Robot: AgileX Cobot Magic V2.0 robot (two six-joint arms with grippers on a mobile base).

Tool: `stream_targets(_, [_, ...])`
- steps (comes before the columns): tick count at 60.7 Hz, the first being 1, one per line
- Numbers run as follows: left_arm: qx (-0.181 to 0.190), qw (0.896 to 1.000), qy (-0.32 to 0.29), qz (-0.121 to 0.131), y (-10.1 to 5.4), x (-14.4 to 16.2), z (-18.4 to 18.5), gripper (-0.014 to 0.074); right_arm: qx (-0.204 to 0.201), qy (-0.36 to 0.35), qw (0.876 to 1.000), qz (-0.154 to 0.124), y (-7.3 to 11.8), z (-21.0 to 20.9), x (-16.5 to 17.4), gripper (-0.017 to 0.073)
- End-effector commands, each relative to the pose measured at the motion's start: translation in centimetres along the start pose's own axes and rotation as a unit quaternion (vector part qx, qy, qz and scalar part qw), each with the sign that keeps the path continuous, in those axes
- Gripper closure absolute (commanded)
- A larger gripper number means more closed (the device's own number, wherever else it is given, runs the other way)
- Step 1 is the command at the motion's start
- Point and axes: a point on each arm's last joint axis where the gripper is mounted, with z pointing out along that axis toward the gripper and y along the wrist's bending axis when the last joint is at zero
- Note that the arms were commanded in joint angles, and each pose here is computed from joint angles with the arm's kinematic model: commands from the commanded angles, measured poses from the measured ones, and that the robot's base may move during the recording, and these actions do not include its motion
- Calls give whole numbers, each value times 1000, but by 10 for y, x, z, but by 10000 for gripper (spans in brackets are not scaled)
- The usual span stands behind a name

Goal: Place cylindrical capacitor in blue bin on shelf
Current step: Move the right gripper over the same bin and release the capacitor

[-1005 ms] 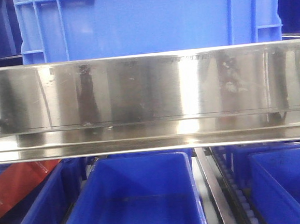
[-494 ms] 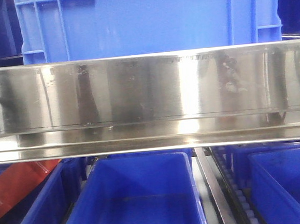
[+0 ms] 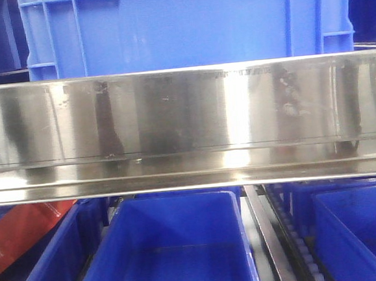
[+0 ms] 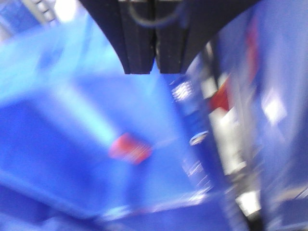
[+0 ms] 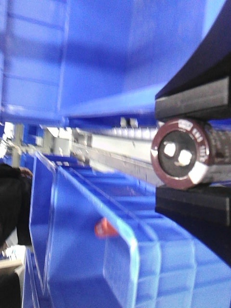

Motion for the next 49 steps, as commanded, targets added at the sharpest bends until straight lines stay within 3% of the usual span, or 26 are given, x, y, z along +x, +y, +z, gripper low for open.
stream_targets(1, [-17,1000,-14,-16,5,22,-15,705,-4,-17,1000,2,1,7,-12,692])
stream_targets(7, [-33,999,-17,-25,9,45,-29,705,-25,-17,1000,-4,6,21,-31,692])
stream_targets(13, [-42,998,-21,-31,10,61,-38,705,-53,-18,998,-29,15,38,-50,692])
stream_targets(30, [-43,998,-24,-40,9,78,-47,705,-137,10,989,-48,61,114,-94,692])
stream_targets(42, [-43,998,-23,-40,9,79,-47,705,-167,85,980,-65,94,176,-98,692])
stream_targets(49, [-43,998,-23,-40,9,79,-47,705,-178,140,972,-60,106,213,-86,692])
